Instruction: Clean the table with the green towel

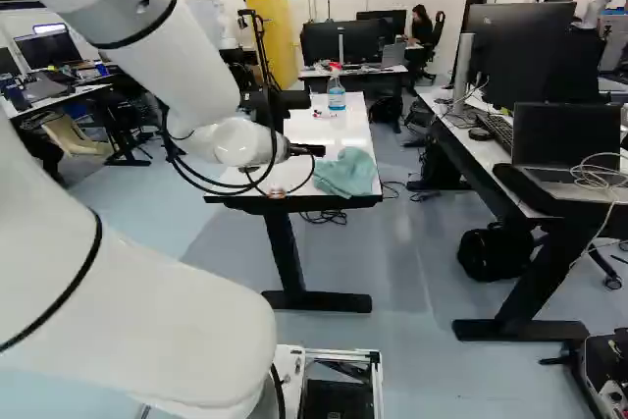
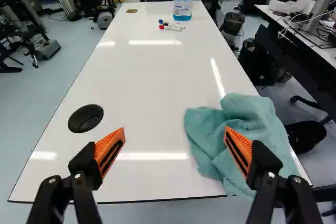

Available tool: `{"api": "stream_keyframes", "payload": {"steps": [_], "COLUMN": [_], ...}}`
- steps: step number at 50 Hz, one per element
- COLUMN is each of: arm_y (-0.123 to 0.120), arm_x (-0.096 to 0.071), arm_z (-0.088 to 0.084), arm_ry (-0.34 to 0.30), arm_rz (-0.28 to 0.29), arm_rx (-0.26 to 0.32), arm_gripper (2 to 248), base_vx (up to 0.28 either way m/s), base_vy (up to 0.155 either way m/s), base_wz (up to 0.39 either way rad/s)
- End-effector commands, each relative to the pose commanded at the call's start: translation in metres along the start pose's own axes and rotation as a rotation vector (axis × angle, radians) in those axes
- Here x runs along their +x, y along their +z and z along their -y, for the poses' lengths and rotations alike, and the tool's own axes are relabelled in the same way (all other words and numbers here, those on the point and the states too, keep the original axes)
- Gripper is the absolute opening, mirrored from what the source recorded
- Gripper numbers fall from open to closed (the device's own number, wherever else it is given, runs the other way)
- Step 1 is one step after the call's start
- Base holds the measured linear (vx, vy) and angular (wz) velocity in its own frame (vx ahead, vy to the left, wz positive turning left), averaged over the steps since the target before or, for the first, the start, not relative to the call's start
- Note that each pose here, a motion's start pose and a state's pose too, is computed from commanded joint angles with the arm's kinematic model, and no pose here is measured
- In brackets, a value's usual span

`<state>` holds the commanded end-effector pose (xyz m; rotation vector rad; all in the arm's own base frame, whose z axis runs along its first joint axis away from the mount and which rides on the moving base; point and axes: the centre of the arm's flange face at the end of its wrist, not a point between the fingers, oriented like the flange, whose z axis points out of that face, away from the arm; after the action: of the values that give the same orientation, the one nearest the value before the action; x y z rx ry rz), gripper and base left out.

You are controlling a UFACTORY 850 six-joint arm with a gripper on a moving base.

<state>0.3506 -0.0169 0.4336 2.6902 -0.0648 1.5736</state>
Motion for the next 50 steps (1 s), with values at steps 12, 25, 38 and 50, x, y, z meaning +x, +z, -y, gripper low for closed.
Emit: {"api": "stream_keyframes", "payload": {"steps": [12, 25, 38, 50], "arm_y": [-0.007, -0.015, -0.023, -0.029], "arm_x": [-0.026, -0.050, -0.069, -0.082], "arm_z": [0.004, 0.008, 0.010, 0.011], "arm_ry": [-0.006, -0.011, -0.014, -0.017], "arm_rz": [-0.047, -0.090, -0.124, -0.149], "arm_rx": [0.011, 0.021, 0.030, 0.036], "arm_gripper": [247, 247, 247, 247], "base_vx": [0.000, 0.000, 0.000, 0.000], "base_vy": [0.000, 0.000, 0.000, 0.000], "base_wz": [0.000, 0.000, 0.000, 0.000]}}
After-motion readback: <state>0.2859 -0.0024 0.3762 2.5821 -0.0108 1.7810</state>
